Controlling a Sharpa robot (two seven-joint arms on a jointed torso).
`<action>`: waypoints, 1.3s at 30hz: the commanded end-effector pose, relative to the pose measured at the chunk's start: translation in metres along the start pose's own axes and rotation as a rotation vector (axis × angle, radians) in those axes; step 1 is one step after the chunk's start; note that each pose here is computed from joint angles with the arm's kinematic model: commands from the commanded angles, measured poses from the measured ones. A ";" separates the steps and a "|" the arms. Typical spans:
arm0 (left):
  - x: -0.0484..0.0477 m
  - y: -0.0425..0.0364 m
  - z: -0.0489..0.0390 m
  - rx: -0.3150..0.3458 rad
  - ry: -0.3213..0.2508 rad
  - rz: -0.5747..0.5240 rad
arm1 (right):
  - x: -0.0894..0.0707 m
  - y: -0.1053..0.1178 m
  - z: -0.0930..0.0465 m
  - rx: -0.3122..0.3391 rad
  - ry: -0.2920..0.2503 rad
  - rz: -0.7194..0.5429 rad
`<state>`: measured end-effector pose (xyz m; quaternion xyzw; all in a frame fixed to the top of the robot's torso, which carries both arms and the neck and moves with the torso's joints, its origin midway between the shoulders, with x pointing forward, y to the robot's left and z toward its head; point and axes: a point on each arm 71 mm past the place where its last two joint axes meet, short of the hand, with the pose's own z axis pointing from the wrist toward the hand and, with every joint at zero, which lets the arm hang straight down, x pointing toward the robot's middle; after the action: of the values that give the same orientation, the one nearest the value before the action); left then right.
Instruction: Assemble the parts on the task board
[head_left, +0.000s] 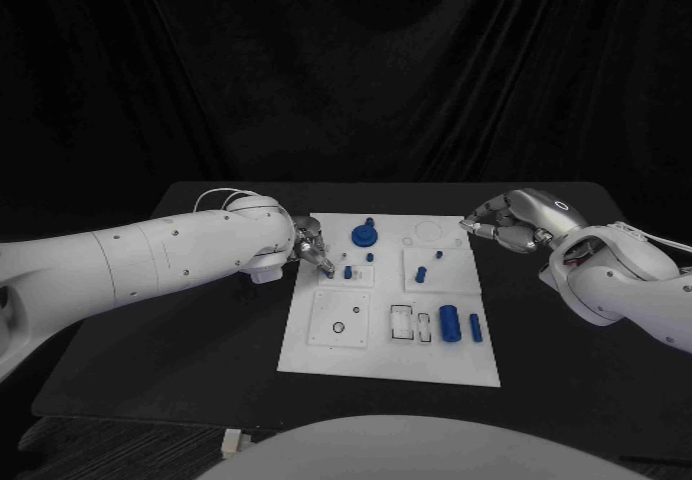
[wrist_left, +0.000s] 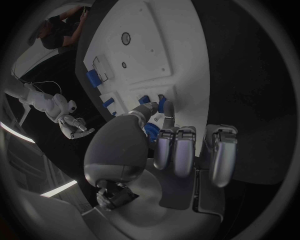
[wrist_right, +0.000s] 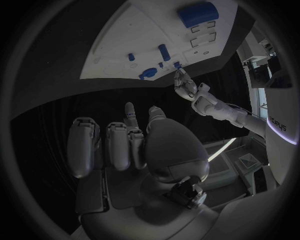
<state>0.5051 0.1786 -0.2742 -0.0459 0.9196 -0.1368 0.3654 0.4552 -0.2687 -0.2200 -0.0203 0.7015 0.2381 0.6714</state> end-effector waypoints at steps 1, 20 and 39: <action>0.0078 -0.0004 0.0028 0.010 0.012 -0.003 | 0.001 0.000 -0.001 0.003 0.002 -0.001; 0.0116 -0.0014 0.0041 0.015 0.021 -0.002 | 0.002 -0.001 -0.001 0.003 0.005 0.000; 0.0158 -0.0022 0.0039 0.004 0.049 0.010 | 0.003 -0.001 -0.001 0.007 0.010 -0.001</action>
<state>0.5026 0.1746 -0.2784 -0.0457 0.9188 -0.1440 0.3648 0.4550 -0.2689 -0.2216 -0.0201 0.7032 0.2374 0.6699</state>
